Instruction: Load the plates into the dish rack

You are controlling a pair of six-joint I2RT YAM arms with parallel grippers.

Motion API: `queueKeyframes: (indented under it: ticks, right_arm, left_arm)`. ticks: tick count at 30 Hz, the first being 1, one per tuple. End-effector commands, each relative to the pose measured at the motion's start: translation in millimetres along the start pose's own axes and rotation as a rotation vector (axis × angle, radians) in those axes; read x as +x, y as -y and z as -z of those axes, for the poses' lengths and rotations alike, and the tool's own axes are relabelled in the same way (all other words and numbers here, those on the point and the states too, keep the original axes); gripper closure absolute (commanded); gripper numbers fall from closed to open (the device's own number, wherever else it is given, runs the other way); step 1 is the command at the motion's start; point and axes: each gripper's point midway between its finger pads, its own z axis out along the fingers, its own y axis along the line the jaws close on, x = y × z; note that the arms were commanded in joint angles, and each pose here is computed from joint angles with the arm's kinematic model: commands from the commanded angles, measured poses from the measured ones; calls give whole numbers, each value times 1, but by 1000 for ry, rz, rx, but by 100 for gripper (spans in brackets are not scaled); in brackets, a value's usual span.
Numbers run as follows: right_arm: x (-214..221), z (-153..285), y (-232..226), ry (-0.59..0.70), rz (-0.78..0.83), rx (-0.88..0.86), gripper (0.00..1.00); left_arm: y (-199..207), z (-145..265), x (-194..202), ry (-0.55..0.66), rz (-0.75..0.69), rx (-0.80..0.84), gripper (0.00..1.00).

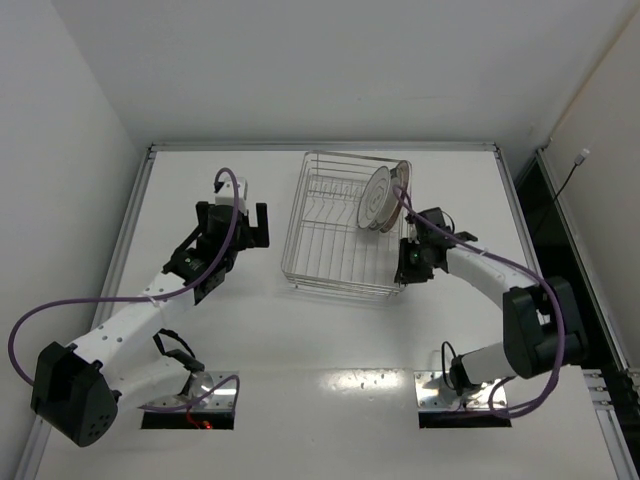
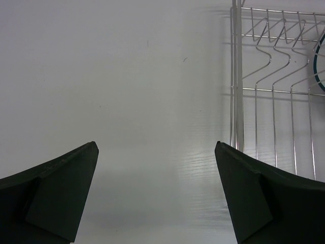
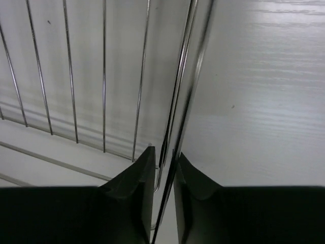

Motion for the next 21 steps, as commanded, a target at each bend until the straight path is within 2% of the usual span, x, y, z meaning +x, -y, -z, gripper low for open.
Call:
queueKeyframes:
  ticks: [1,4,12,15,16,21]
  right_arm:
    - [-31,-1,-12,45,62,-39,87]
    - [-34,-2,-3,23,110,28,97]
    - [-45,6,7,38,169,108,98]
    - [-43,6,2,36,188,106,84]
    - [-40,4,6,29,187,121,69]
    - [-45,15,6,78,190,145,34]
  left_arm:
    - [2,0,-17,42,26,6,0]
    - [0,0,-18,43,26,-3,0]
    - [1,-2,-15,35,22,-5,0]
    - [2,-4,-12,25,18,2,0]
    - [3,-4,-17,33,22,4,0]
    - [3,-4,-17,33,22,4,0]
